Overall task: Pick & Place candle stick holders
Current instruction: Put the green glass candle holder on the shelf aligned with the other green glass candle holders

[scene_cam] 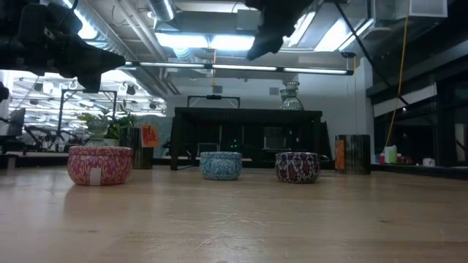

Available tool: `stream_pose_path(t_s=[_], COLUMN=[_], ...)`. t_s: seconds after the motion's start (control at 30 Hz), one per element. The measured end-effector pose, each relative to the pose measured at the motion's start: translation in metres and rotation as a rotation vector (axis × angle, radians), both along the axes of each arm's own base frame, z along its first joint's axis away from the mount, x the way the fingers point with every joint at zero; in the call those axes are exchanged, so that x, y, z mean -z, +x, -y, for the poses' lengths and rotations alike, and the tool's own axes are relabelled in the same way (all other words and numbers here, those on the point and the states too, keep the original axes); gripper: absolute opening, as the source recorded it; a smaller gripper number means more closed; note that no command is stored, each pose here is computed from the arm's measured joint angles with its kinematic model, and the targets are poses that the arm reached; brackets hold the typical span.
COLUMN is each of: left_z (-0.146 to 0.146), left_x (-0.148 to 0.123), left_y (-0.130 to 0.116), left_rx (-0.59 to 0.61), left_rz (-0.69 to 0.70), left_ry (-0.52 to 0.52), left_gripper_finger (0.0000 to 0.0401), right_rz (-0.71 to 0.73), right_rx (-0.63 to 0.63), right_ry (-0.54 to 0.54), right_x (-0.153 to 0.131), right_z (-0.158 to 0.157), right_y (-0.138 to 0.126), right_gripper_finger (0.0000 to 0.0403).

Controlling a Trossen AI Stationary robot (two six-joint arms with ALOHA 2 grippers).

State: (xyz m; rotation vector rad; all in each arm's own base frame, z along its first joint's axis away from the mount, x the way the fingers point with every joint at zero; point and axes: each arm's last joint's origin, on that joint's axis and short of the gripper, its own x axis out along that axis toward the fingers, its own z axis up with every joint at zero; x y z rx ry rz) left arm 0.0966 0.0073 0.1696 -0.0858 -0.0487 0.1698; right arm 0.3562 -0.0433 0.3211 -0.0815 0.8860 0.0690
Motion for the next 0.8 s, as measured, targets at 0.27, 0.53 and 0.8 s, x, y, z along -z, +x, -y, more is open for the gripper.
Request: stream_pose_path(t_s=[0.27, 0.53, 0.8], left_z=[-0.001, 0.001, 0.001], left_x=[-0.001, -0.002, -0.013], left_y=[0.000, 0.000, -0.003], left_rx=[-0.033, 0.042, 0.045], left_rz=[-0.010, 0.033, 0.003], left_ry=[0.100, -0.050, -0.087], left_gripper_finger=[0.0012, 0.0012, 0.0004], right_rz=[0.127, 0.231, 0.259], right_rx=[0.011, 0.000, 0.003], right_ry=[0.024, 0.034, 0.038], right_x=[0.013, 0.015, 0.014], right_z=[-0.010, -0.020, -0.020], right_y=[0.012, 0.020, 0.021], right_gripper_finger=[0.0133, 0.0133, 0.0133])
